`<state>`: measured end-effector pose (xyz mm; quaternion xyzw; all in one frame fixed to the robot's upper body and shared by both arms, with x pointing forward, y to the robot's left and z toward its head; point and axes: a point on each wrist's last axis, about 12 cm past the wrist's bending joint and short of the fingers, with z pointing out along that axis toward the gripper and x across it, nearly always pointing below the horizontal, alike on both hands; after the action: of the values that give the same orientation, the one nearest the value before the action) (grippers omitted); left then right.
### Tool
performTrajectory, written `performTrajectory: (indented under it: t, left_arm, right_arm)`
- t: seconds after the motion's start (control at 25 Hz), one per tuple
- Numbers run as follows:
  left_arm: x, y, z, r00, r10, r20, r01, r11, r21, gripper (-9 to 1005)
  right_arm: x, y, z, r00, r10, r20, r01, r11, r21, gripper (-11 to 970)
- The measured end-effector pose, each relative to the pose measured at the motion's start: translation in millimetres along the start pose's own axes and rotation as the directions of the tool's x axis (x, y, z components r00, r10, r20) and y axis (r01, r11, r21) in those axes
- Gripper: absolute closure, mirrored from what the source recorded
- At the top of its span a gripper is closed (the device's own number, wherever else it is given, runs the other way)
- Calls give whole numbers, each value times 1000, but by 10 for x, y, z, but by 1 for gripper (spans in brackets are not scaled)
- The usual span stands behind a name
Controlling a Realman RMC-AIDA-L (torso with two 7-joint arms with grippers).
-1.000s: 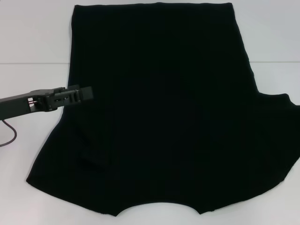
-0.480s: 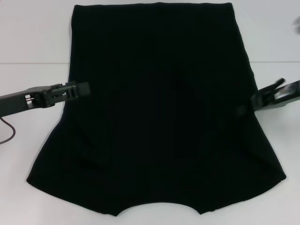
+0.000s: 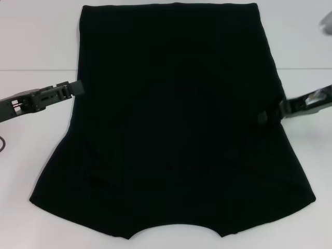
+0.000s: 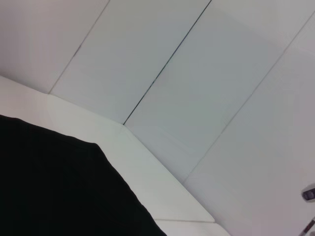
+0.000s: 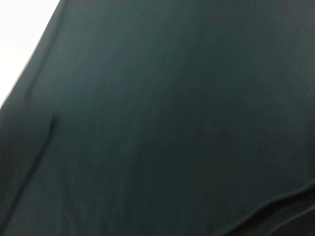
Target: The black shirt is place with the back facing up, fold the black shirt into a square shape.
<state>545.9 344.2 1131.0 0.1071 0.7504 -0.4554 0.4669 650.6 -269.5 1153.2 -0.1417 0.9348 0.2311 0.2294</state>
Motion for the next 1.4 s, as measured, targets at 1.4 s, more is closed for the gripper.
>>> performTrajectory:
  t: [1.4]
  left_arm:
    - [356,272,-432,780,-526,-338,285,780,-557,452]
  right_arm:
    - [7,-313,-363,979,155,130,-149,987,-57,451]
